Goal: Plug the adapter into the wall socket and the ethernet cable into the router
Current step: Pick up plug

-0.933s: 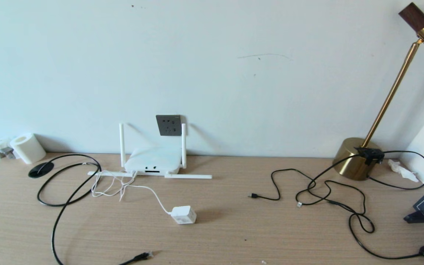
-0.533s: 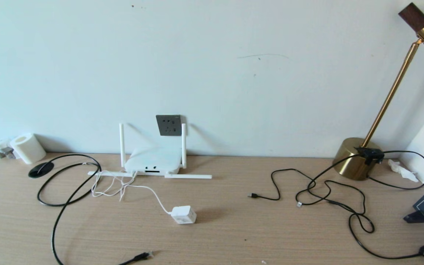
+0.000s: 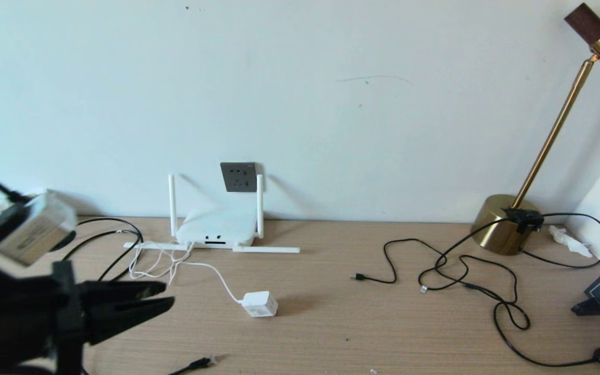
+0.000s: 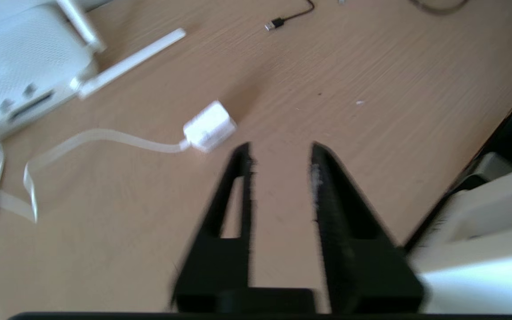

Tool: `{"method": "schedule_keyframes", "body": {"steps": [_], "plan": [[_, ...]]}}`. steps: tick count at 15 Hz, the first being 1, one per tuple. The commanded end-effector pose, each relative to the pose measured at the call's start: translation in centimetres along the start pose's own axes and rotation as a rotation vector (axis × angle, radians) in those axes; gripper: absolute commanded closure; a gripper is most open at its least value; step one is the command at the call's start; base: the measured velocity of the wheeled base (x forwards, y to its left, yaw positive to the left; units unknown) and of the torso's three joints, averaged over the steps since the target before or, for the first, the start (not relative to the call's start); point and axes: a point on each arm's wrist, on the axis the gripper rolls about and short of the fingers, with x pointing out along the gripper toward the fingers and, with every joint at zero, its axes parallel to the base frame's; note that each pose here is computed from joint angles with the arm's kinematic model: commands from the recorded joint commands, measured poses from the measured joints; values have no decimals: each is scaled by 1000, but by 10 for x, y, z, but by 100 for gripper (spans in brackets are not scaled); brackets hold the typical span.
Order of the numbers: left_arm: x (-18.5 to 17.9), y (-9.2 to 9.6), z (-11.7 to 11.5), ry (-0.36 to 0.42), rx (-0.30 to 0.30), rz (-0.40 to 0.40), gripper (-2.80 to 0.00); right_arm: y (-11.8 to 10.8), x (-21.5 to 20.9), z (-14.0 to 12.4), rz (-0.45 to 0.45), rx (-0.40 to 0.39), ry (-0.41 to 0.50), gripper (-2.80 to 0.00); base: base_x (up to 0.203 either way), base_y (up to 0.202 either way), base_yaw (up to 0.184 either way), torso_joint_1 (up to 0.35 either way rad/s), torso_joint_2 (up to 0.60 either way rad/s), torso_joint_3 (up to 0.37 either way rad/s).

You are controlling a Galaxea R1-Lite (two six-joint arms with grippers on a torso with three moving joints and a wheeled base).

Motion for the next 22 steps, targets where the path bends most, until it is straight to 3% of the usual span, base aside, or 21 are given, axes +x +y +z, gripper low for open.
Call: {"method": "schedule_keyframes", "body": {"steps": [1, 6, 8, 14, 16, 18, 22], "plan": [[89, 42, -3, 179, 72, -123, -280, 0, 0, 0, -1, 0, 3, 0, 0, 0, 0, 0, 0, 0], [161, 74, -3, 166, 556, -275, -280, 0, 0, 0, -2, -3, 2, 0, 0, 0, 0, 0, 0, 0], [161, 71, -11, 224, 652, -358, -280, 0, 0, 0, -1, -3, 3, 0, 0, 0, 0, 0, 0, 0], [178, 79, -17, 274, 760, -448, -280, 0, 0, 0, -1, -3, 3, 0, 0, 0, 0, 0, 0, 0], [186, 84, -13, 311, 807, -437, -280, 0, 0, 0, -2, -3, 2, 0, 0, 0, 0, 0, 0, 0], [195, 89, -9, 322, 820, -437, -280, 0, 0, 0, -2, -3, 3, 0, 0, 0, 0, 0, 0, 0], [212, 94, -5, 414, 809, -461, -280, 0, 0, 0, -2, -3, 4, 0, 0, 0, 0, 0, 0, 0]]}}
